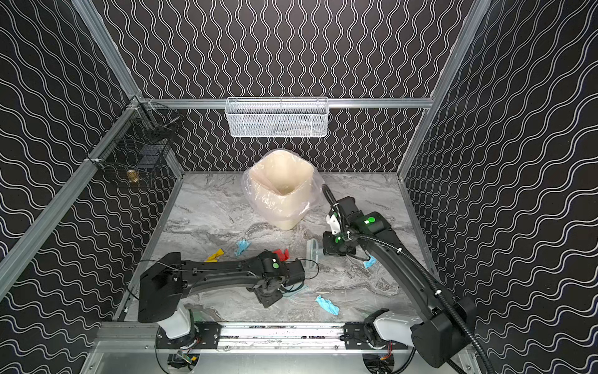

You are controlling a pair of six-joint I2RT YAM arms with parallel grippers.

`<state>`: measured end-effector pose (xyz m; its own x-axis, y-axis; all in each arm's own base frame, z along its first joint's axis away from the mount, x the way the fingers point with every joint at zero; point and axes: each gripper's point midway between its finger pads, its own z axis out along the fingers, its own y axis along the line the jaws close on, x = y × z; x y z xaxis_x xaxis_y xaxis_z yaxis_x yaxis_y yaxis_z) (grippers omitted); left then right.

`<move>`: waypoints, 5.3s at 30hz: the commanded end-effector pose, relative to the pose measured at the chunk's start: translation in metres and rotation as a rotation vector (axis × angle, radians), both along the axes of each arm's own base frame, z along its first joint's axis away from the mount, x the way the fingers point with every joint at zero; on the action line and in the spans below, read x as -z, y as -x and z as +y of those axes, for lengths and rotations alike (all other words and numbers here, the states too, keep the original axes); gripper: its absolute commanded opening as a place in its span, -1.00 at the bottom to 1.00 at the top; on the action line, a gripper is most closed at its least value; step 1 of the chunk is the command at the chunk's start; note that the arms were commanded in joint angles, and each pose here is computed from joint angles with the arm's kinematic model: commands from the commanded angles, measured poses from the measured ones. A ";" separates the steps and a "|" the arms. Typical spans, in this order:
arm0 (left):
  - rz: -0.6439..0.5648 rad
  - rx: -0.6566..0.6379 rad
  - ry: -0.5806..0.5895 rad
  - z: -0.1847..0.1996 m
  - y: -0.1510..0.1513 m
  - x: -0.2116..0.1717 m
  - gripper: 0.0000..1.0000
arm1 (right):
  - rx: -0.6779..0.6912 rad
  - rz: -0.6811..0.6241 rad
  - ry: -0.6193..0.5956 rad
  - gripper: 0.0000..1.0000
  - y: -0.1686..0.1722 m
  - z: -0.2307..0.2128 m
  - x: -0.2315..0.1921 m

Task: Sweep away the paper scraps from the table
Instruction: 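Lift the dustpan toward the bin with the left gripper while the right raises the brush, then tip the pale green dustpan over the bin with the left gripper, then bring the empty dustpan back down toward the table front with the left gripper, then lower the brush behind the blue scrap while the left gripper sets the dustpan beside it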

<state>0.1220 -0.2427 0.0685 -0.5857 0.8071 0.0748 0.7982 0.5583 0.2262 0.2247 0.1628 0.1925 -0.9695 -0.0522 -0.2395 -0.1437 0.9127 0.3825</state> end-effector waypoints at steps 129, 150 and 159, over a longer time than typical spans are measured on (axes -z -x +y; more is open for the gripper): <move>-0.974 0.010 -0.544 0.068 -0.264 -0.324 -1.00 | 0.132 0.063 -0.236 -1.00 0.004 -0.036 -0.016; -0.484 -0.027 -0.004 0.005 -0.101 -0.203 -1.00 | 0.401 0.154 0.144 -1.00 0.071 -0.112 0.001; -0.169 0.004 0.180 -0.023 0.007 -0.108 -1.00 | 0.392 0.175 0.216 -1.00 0.092 -0.116 0.010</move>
